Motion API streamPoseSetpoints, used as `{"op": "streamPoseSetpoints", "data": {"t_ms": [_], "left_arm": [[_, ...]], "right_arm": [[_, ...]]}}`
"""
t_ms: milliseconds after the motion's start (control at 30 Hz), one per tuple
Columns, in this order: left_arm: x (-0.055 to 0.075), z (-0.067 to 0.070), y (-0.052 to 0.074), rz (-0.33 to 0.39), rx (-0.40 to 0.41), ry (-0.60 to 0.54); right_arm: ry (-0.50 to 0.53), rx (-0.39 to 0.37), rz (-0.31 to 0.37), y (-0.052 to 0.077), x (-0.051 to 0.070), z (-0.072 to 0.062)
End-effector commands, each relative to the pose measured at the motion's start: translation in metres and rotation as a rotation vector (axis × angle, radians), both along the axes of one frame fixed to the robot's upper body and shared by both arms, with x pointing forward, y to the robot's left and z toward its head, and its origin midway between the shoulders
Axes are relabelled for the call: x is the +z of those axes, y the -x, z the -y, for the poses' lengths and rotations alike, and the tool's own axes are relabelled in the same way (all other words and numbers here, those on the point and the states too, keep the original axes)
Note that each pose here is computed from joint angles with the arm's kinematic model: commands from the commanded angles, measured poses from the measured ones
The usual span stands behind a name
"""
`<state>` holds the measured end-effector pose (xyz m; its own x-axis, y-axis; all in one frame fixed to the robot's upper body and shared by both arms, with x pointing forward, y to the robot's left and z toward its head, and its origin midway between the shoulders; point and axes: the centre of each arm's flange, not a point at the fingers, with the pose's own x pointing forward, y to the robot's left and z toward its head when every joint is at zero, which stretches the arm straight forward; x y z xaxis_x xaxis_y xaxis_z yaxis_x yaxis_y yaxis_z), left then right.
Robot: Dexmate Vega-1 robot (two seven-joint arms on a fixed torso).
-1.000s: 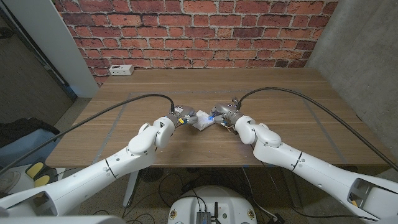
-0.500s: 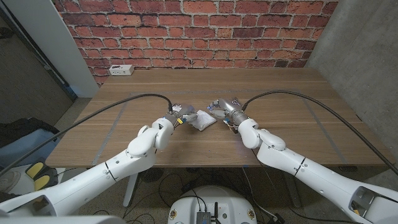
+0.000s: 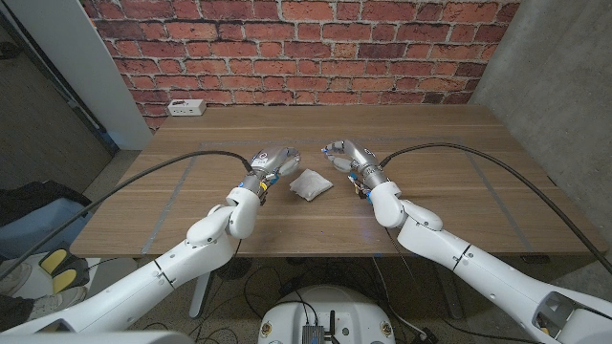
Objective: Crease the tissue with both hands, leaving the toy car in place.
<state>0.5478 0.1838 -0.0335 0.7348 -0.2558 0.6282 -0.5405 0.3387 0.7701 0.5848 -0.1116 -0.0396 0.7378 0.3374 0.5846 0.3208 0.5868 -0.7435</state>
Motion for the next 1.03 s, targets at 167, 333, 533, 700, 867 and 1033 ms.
{"op": "streamPoseSetpoints", "data": {"t_ms": [167,333,533,700,867,1033], "left_arm": [[-0.002,-0.032,-0.003,0.049,-0.134,0.237],[-0.002,-0.044,-0.005,0.043,-0.188,0.288],[-0.002,-0.061,-0.008,0.025,-0.24,0.314],[-0.006,-0.077,-0.014,-0.005,-0.291,0.349],[-0.009,-0.091,-0.015,-0.023,-0.306,0.368],[-0.015,-0.098,-0.024,-0.055,-0.339,0.436]], "right_arm": [[-0.172,0.05,0.023,0.001,0.012,0.006],[-0.26,0.082,0.005,0.002,0.013,0.008],[-0.388,0.106,0.004,0.003,0.007,0.011],[-0.529,0.172,-0.041,0.0,-0.003,0.018],[-0.682,0.253,-0.06,0.001,-0.022,0.019],[-0.696,0.226,-0.032,0.02,-0.027,0.013]]}}
